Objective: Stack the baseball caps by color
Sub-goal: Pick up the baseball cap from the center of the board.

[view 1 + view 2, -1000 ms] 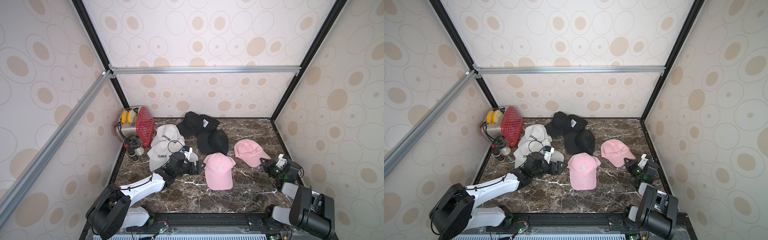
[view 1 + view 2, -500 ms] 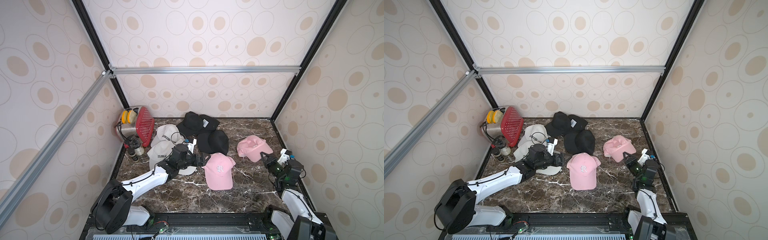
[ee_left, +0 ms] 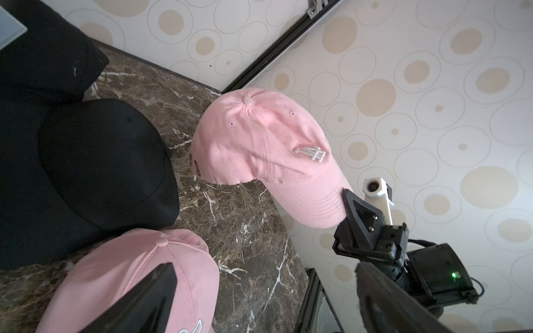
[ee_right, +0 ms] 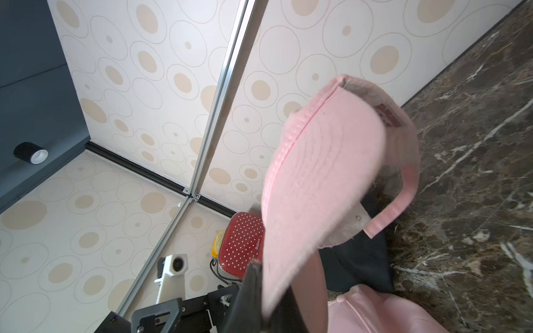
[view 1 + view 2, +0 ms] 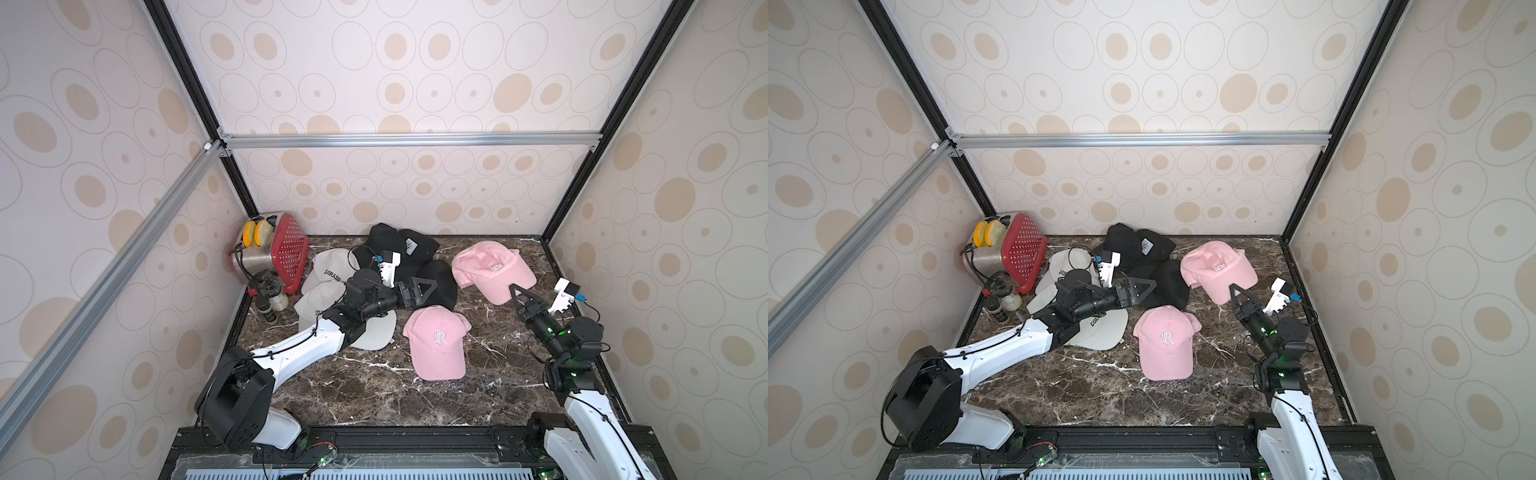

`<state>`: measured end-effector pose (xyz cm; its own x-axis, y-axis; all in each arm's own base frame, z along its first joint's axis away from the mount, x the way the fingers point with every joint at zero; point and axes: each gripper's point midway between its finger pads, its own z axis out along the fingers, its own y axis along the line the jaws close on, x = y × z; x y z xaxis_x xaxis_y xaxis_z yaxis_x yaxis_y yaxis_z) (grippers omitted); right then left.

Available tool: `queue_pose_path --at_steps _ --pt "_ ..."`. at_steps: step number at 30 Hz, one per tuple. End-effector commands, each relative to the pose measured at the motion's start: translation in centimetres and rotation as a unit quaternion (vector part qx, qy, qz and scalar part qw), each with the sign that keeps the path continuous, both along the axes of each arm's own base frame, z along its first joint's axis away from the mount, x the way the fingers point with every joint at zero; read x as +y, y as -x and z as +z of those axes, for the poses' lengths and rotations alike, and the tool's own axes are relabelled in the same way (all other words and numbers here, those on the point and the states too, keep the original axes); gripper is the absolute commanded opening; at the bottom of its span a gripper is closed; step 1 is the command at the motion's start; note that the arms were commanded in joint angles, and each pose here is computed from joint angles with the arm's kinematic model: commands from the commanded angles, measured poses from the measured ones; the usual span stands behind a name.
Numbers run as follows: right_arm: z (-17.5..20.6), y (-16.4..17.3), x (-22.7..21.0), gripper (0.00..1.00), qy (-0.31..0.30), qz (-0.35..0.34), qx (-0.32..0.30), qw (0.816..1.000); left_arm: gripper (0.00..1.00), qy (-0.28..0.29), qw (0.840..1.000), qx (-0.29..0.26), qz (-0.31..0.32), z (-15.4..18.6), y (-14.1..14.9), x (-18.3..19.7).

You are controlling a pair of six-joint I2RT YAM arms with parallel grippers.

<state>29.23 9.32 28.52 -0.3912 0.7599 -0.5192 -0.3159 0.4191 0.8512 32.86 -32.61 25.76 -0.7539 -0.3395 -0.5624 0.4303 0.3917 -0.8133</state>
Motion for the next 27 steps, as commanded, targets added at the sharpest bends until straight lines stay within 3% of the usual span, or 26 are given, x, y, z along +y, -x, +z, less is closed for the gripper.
queue_pose_path --at_steps 1,4,13,18,27 --pt "5.5 1.0 0.9 0.0 -0.004 0.01 -0.078 0.997 0.99 0.087 0.995 0.03 0.031 2.3 -2.5 0.8" --pt "6.2 1.6 2.1 0.0 0.006 0.035 -0.094 0.995 0.99 0.146 0.989 0.015 0.006 4.5 -3.7 0.4" --pt "6.5 2.2 4.8 0.0 0.008 0.085 -0.108 0.991 0.99 0.171 0.984 0.038 -0.023 3.5 -5.5 -1.9" --pt "5.8 2.5 5.8 0.0 0.013 0.102 -0.104 0.989 0.99 0.238 0.968 0.041 -0.064 4.6 -6.0 -3.5" --pt "2.6 2.9 6.8 0.0 0.03 0.12 -0.063 0.99 0.98 0.234 0.968 0.012 -0.093 5.7 -4.9 -4.8"
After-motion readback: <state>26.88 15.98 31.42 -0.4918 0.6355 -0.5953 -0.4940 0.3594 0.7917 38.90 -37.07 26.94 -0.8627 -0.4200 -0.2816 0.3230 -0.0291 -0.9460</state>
